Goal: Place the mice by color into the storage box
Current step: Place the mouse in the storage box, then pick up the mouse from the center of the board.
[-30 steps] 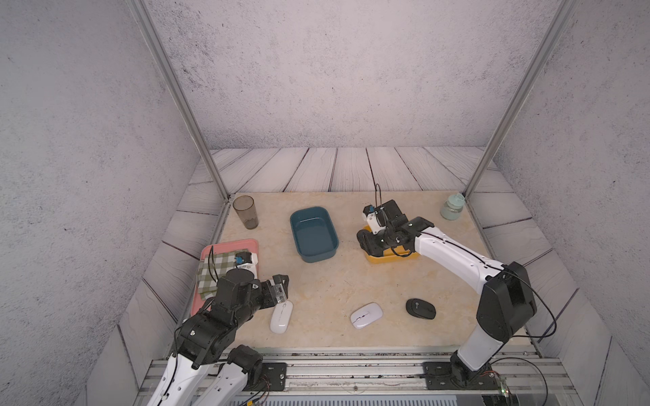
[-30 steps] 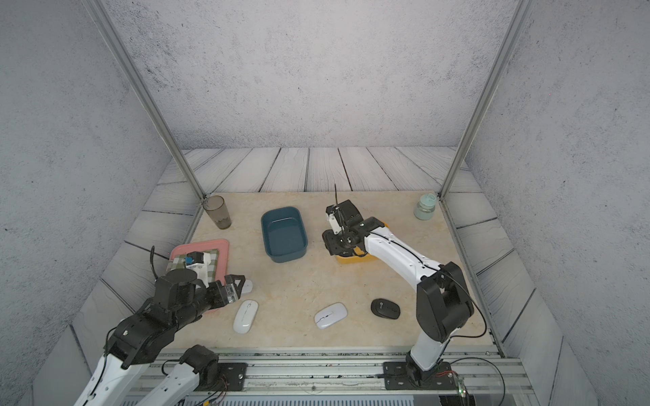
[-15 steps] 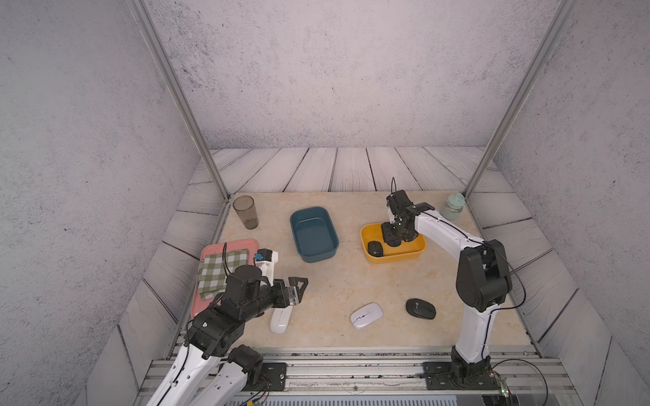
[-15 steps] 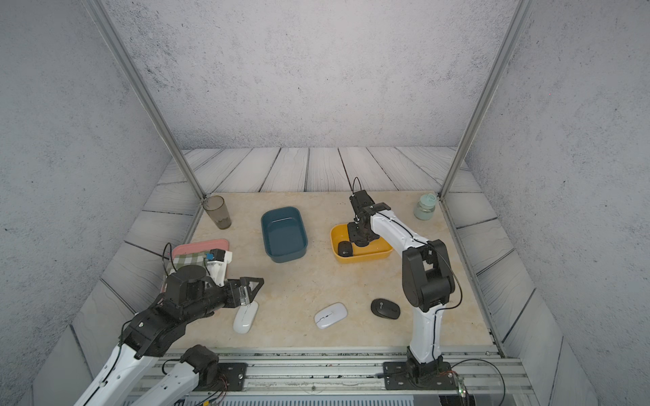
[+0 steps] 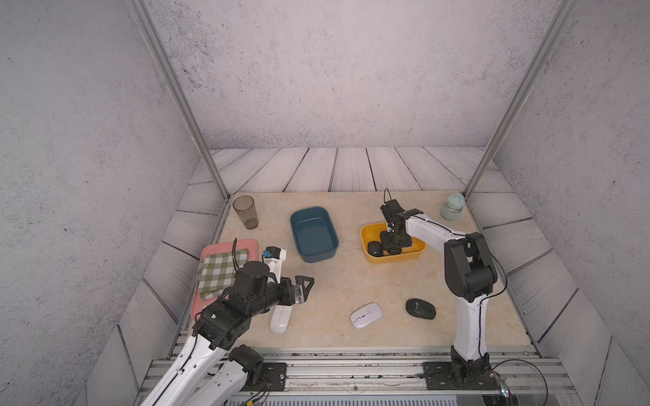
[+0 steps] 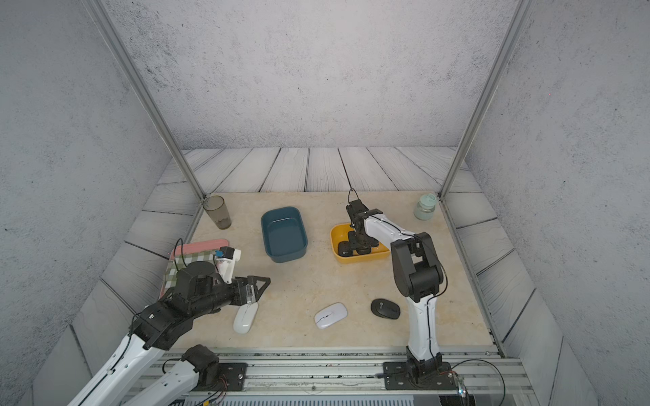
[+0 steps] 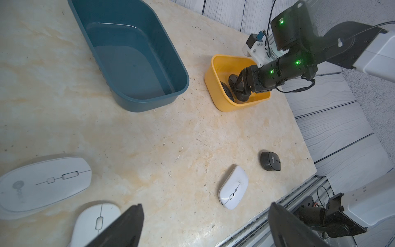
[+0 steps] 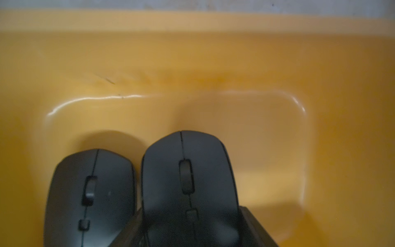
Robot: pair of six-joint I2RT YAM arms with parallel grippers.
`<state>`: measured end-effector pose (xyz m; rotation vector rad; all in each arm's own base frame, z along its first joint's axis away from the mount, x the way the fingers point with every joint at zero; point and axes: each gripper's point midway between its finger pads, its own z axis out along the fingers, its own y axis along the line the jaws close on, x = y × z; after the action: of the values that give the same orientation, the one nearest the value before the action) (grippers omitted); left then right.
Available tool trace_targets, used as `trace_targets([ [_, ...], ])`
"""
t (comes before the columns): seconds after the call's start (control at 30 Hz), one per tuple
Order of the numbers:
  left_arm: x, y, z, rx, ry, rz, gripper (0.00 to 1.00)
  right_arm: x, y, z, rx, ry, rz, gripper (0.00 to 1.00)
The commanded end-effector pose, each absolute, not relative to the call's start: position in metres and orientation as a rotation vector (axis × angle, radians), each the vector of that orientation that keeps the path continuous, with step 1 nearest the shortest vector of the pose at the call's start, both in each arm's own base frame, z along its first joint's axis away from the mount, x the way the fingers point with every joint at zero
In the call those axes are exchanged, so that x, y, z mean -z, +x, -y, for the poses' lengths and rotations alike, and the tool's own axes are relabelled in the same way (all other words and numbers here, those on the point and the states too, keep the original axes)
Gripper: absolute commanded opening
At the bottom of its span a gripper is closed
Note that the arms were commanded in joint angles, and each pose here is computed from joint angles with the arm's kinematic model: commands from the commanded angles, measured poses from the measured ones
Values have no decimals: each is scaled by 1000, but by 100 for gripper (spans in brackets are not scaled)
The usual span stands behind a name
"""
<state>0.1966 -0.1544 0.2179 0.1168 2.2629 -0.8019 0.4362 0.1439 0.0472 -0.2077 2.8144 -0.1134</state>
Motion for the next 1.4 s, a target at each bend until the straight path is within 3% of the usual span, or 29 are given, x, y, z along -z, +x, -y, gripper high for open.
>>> trace_targets([
  [0.0, -212, 198, 154, 781, 125, -2267, 97, -26, 433, -135, 175, -168, -2851, 35],
  [0.2, -212, 198, 153, 779, 121, -2268, 97, -29, 430, -138, 140, -157, -2857, 57],
  [0.43, -215, 200, 159, 799, 150, -2259, 98, -70, 427, -140, 75, -128, -2794, 77],
  [0.7, -223, 204, 180, 828, 294, -2250, 98, -128, 405, -130, -32, -70, -2704, 86],
  [0.93, -236, 197, 248, 797, 778, -2166, 98, -162, 352, -80, -155, 33, -2698, 97],
  [1.1, -223, 194, 315, 774, 1140, -2091, 98, -155, 318, -24, -216, 268, -2685, 99],
  [1.37, -173, 179, 412, 694, 1643, -1947, 98, -135, 294, 1, -402, 587, -2617, 99],
])
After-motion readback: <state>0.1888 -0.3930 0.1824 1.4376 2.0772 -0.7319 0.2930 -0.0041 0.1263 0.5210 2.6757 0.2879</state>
